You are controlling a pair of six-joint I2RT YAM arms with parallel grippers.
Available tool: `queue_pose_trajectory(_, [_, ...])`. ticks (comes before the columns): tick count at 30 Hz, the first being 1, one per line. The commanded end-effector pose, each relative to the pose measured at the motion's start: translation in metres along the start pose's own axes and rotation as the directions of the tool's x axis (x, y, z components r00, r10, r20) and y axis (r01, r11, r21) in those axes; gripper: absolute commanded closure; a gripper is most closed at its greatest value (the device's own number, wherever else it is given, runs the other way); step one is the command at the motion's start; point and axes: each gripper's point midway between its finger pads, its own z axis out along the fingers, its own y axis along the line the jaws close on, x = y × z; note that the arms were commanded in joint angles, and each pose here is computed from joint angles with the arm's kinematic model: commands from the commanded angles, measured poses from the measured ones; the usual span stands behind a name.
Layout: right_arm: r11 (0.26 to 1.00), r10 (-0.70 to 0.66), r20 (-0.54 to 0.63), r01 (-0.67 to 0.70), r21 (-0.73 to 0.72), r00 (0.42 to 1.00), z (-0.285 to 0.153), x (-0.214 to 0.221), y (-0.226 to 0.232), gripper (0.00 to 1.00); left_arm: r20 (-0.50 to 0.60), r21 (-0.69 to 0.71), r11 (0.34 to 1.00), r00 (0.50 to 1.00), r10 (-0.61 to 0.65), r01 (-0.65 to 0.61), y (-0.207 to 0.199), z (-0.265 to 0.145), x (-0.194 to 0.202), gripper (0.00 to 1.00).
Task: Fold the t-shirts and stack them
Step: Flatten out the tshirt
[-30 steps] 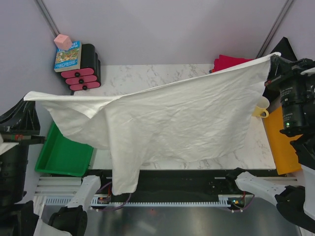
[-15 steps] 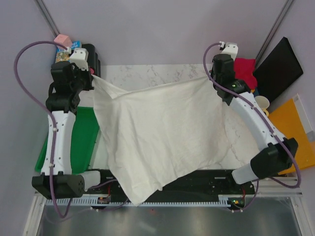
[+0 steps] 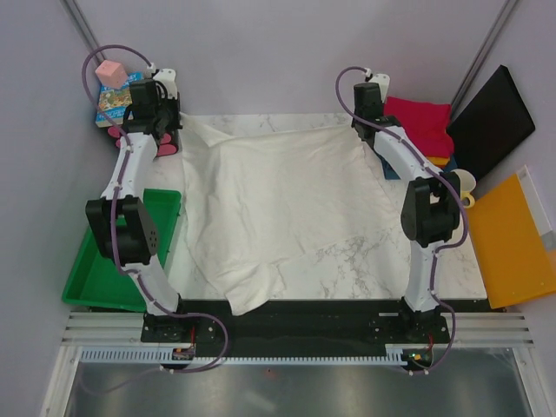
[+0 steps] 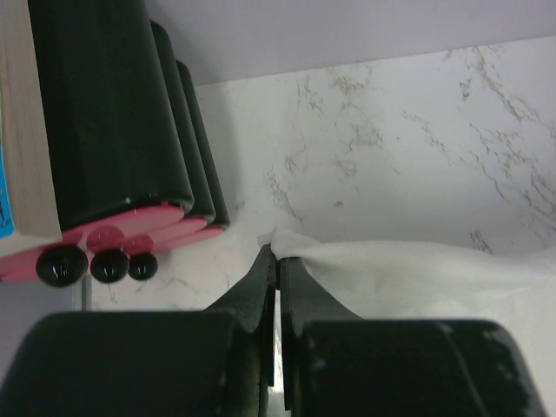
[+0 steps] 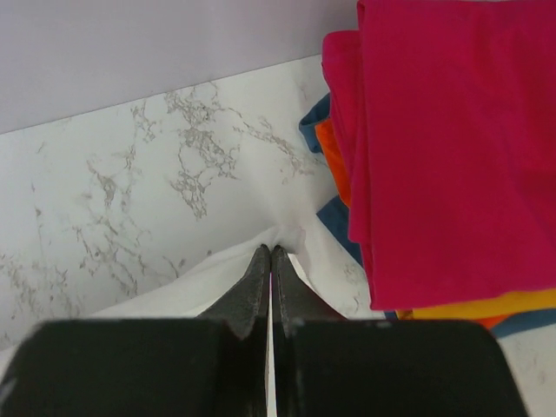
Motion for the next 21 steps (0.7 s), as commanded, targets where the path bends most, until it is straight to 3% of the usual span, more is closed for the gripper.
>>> queue_pose_trajectory(1, [0.998,0.063,0.048,-0.062,-0.017,0.997,0.029,-0.021,0.007,1.0,0.138,-0.053,0.997,0.988,0.067,-0.06,0.012,0.021,-0.057,0.98])
queue_pose_trajectory(10, [0.994,0.108,0.02,-0.107,-0.019,0.994,0.071,-0.006,0.004,1.0,0.145,-0.092,0.989,0.981,0.132,-0.119,0.005,0.083,-0.072,0.98])
queue_pose_trajectory(12, [0.993,0.117,0.021,-0.117,-0.025,0.993,0.077,-0.007,0.003,1.0,0.132,-0.065,0.988,0.98,0.146,-0.139,-0.016,0.1,-0.066,0.98])
queue_pose_trajectory(21, [0.984,0.175,0.027,-0.175,-0.012,0.984,0.106,-0.005,-0.009,1.0,0.141,-0.098,0.976,0.969,0.205,-0.193,-0.035,0.128,-0.067,0.98])
